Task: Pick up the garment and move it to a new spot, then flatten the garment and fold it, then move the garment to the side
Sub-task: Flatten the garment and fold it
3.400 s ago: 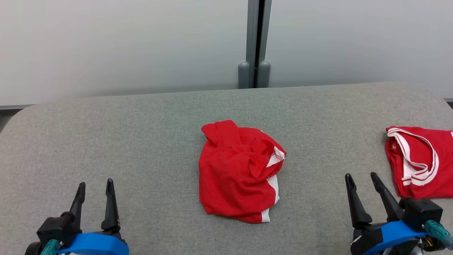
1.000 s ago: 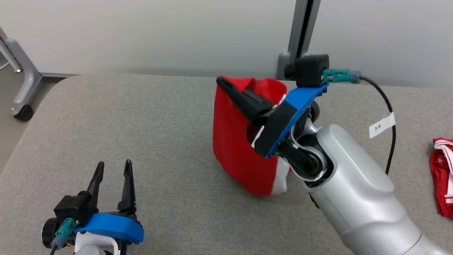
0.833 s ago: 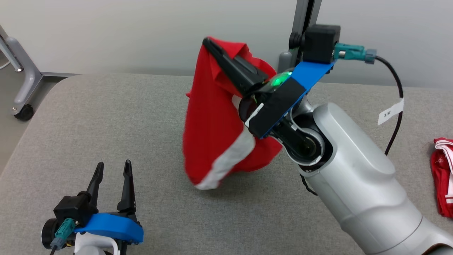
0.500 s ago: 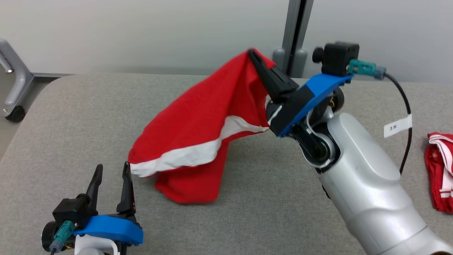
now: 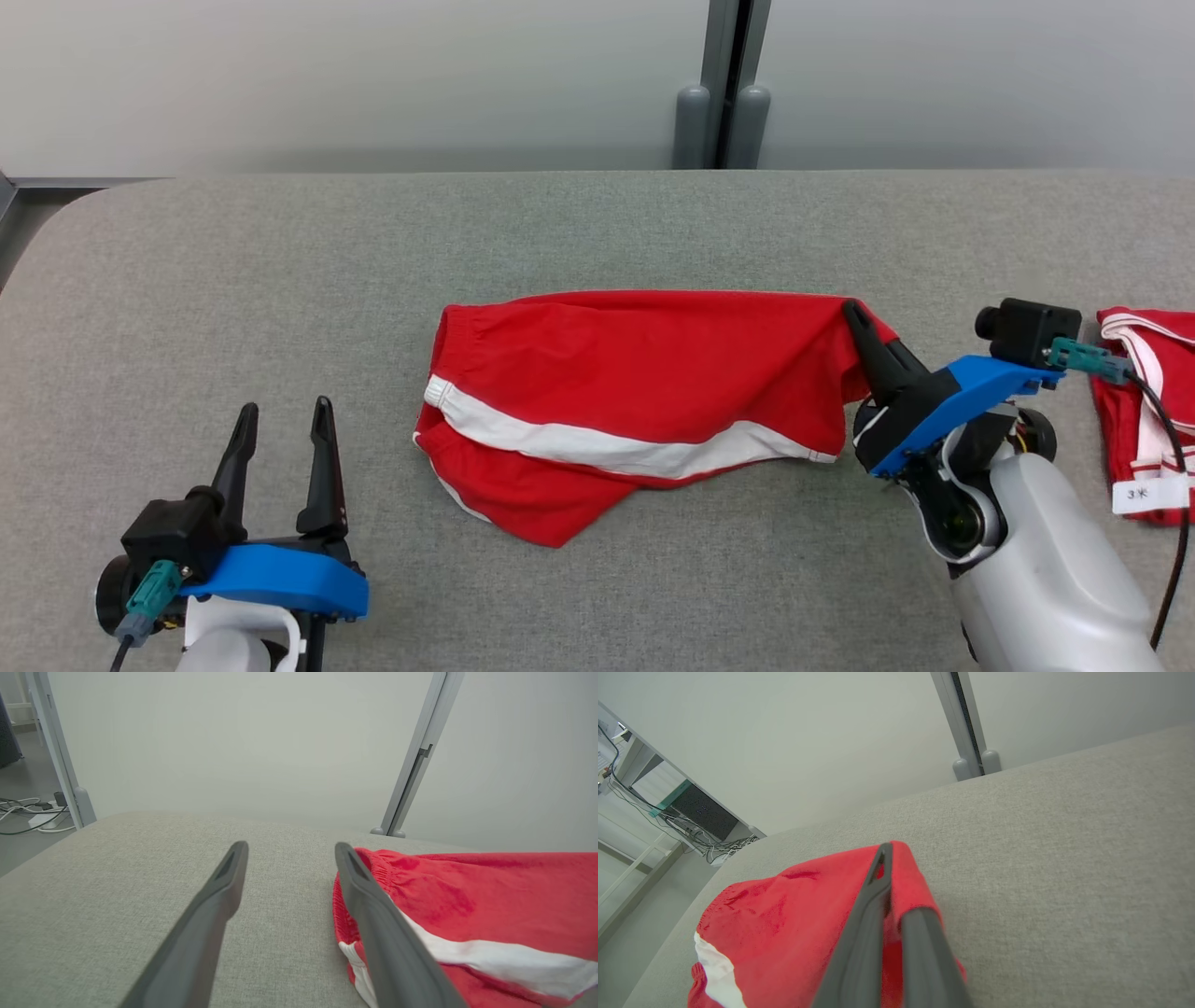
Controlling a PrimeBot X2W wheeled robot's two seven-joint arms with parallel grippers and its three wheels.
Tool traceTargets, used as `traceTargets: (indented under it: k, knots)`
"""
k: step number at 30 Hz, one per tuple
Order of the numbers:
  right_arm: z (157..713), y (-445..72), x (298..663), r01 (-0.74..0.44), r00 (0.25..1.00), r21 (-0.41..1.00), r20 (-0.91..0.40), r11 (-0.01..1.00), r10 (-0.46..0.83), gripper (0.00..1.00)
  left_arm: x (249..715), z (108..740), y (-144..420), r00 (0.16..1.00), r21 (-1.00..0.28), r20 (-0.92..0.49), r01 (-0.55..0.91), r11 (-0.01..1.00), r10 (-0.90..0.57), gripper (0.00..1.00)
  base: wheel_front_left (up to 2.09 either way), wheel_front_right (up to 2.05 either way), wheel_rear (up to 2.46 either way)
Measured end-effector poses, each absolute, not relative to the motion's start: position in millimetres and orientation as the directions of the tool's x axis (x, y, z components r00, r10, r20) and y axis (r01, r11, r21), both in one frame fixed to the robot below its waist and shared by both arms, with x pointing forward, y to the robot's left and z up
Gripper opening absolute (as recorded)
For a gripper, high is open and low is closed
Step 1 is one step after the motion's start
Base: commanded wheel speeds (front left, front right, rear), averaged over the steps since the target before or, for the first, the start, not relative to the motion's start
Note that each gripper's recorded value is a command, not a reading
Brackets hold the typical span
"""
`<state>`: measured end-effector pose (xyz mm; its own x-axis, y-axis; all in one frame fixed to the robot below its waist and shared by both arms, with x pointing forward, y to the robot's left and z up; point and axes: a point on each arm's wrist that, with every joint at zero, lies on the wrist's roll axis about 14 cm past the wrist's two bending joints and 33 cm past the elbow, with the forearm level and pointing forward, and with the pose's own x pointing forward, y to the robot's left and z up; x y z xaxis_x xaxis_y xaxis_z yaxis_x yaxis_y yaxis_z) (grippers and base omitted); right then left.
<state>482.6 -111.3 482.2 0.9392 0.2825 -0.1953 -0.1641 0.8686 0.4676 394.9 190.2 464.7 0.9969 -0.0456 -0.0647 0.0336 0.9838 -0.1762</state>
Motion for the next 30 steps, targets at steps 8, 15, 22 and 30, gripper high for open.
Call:
traceTargets:
  k: [8, 15, 22, 30]
  knots:
    - [494.0, -131.6, 464.4, -0.140, 0.955, 0.480, -0.168, 0.866, 0.247, 0.00, 400.4, 465.6, 187.2, 0.996, -0.172, -0.059, 0.049, 0.984, -0.060, 1.00, 0.00, 0.00, 0.00]
    - [490.0, -142.2, 457.5, -0.117, 0.945, 0.432, -0.227, 0.894, 0.234, 0.39, 403.1, 462.7, 185.4, 0.996, -0.169, -0.065, 0.055, 0.984, -0.066, 1.00, 0.00, 0.00, 0.00]
    - [465.5, -153.3, 473.4, -0.061, 0.940, 0.361, -0.293, 0.930, 0.175, 1.00, 406.5, 463.5, 185.2, 0.996, -0.169, -0.060, 0.059, 0.984, -0.070, 1.00, 0.00, 0.00, 0.00]
    - [437.7, -177.5, 450.5, 0.001, 0.922, 0.299, -0.369, 0.954, 0.115, 1.00, 398.1, 467.2, 194.5, 0.998, -0.164, -0.054, 0.033, 0.986, -0.042, 1.00, 0.00, 0.00, 0.00]
